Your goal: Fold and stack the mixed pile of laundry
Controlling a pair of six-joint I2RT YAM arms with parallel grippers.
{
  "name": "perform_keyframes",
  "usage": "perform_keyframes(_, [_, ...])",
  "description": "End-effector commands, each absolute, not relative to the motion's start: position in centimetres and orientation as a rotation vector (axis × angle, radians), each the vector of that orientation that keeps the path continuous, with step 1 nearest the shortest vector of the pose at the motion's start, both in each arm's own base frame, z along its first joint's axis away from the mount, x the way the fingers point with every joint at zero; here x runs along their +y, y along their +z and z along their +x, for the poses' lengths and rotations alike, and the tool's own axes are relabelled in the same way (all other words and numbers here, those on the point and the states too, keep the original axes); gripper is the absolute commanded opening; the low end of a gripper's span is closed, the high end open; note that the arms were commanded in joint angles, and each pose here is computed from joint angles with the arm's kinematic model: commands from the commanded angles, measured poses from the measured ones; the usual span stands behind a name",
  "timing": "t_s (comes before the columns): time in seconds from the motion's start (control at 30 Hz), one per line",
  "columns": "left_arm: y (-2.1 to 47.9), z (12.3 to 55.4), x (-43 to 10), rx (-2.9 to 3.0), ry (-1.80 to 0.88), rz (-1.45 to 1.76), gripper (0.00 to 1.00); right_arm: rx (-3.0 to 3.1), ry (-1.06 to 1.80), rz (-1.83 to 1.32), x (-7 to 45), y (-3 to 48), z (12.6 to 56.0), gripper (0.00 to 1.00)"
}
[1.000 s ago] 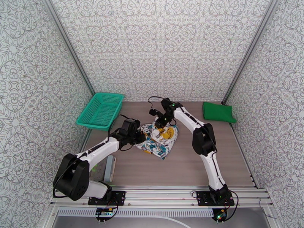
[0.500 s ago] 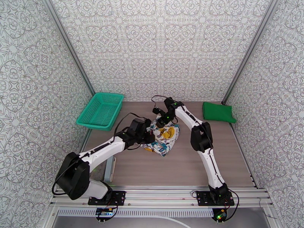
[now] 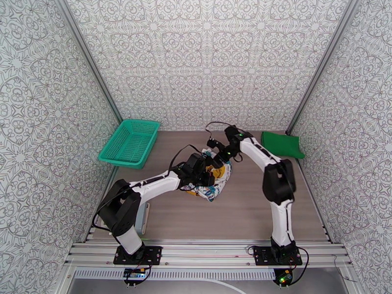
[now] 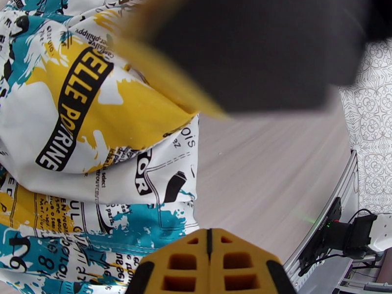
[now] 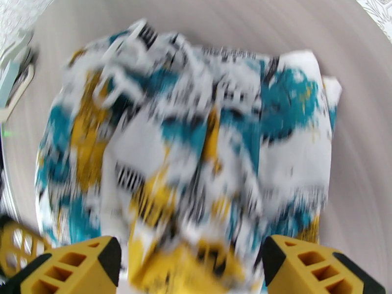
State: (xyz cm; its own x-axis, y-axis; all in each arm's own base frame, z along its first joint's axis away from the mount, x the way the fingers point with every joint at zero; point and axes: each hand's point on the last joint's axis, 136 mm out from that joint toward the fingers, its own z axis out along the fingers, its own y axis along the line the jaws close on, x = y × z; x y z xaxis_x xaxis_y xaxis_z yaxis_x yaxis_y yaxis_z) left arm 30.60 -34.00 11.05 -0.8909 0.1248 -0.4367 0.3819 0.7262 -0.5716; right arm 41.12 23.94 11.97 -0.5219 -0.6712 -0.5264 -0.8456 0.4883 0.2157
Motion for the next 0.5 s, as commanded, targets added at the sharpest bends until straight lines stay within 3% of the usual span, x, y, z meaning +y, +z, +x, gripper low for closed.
perform_keyframes(0.0, [9.2, 30.0, -33.4, 2.579, -0.924, 0.418, 0.00, 2.213, 0.669, -1.380, 24.0, 12.1, 39.3, 0.81])
perform_keyframes(0.27, [7.8, 29.1, -32.4, 2.607, -0.914, 0.387, 0.00, 2.123, 0.517, -1.529, 23.0, 9.9, 39.2, 0.78])
perform_keyframes(0.47, [7.4, 28.6, -32.0, 2.621, -0.908, 0.361, 0.00, 2.060, 0.424, -1.627, 23.3, 7.9, 40.7, 0.62])
